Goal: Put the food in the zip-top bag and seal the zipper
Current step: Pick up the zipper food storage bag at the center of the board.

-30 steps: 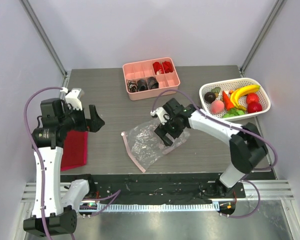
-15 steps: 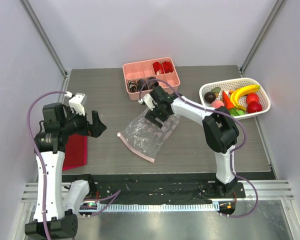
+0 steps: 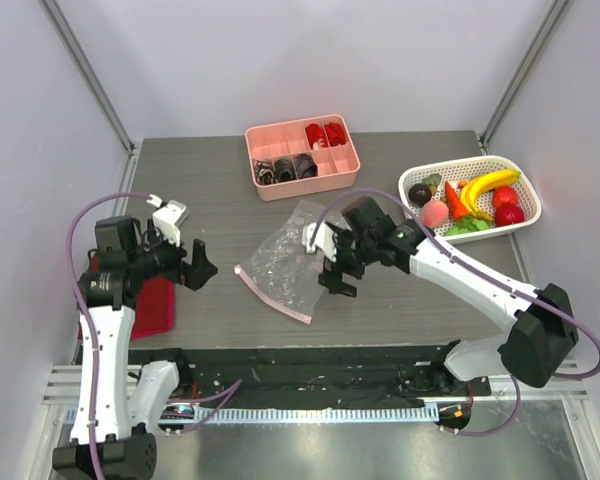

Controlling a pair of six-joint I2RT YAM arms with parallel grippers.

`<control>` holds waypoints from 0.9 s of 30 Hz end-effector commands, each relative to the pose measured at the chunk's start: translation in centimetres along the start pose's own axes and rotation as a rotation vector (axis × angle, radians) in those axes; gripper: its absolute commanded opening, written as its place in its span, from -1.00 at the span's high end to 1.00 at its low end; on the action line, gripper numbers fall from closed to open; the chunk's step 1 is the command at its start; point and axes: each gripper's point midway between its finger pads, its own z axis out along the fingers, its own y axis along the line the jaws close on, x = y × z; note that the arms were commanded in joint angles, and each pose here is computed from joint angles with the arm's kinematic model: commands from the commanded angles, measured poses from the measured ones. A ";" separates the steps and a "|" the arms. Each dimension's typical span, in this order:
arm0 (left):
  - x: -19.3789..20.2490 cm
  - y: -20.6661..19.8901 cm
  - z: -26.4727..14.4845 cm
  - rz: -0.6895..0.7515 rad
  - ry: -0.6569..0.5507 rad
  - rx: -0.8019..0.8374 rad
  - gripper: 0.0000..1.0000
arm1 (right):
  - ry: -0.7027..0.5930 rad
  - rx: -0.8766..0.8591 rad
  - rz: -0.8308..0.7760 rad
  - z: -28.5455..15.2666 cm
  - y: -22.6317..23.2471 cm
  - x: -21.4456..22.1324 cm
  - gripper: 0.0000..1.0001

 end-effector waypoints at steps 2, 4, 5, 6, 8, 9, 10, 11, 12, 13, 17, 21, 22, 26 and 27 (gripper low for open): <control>-2.8 -0.4 1.0 -0.049 -0.080 0.066 -0.99 | -0.086 -0.020 -0.321 -0.3 2.1 1.4 -0.99; -3.4 -0.3 1.1 -0.053 -0.103 0.062 -0.99 | -0.144 0.040 -0.471 -0.4 2.1 1.3 -0.97; -3.6 -0.2 1.0 -0.049 -0.112 0.057 -1.00 | -0.161 0.059 -0.517 -0.3 2.0 1.2 -0.95; -3.5 -0.2 1.1 -0.053 -0.112 0.057 -0.99 | -0.160 0.054 -0.539 0.6 2.5 2.3 -0.93; -3.7 -0.2 1.0 -0.039 -0.127 0.051 -1.00 | -0.203 0.108 -0.620 1.2 1.9 1.3 -0.86; -3.5 -0.2 1.1 -0.039 -0.124 0.055 -1.00 | -0.196 0.107 -0.631 2.0 2.2 2.1 -0.86; -3.5 -0.3 1.0 -0.031 -0.128 0.055 -1.00 | -0.217 0.131 -0.681 2.5 2.1 1.3 -0.85; -3.5 -0.3 0.9 -0.021 -0.132 0.052 -1.00 | -0.205 0.128 -0.694 3.2 2.1 1.6 -0.86; -3.4 -0.4 0.8 -0.014 -0.136 0.051 -1.00 | -0.200 0.122 -0.700 3.8 2.3 2.0 -0.85; -3.4 -0.4 0.8 -0.011 -0.136 0.051 -1.00 | -0.226 0.138 -0.725 4.1 2.4 1.2 -0.85; -3.2 -0.5 0.7 0.002 -0.148 0.047 -1.00 | -0.239 0.156 -0.826 6.0 2.9 1.0 -0.83; -2.7 -0.6 0.8 0.004 -0.148 0.049 -1.00 | -0.266 0.190 -0.815 7.6 2.8 0.8 -0.62; -2.6 -0.8 0.7 0.008 -0.152 0.048 -1.00 | -0.279 0.203 -0.814 7.9 2.6 0.5 -0.43; -1.2 -0.8 1.0 0.031 -0.127 0.050 -1.00 | -0.295 0.221 -0.763 8.1 2.4 0.0 0.33; -1.0 -0.8 1.0 0.047 -0.124 0.055 -1.00 | -0.321 0.243 -0.726 7.5 1.9 -1.2 0.68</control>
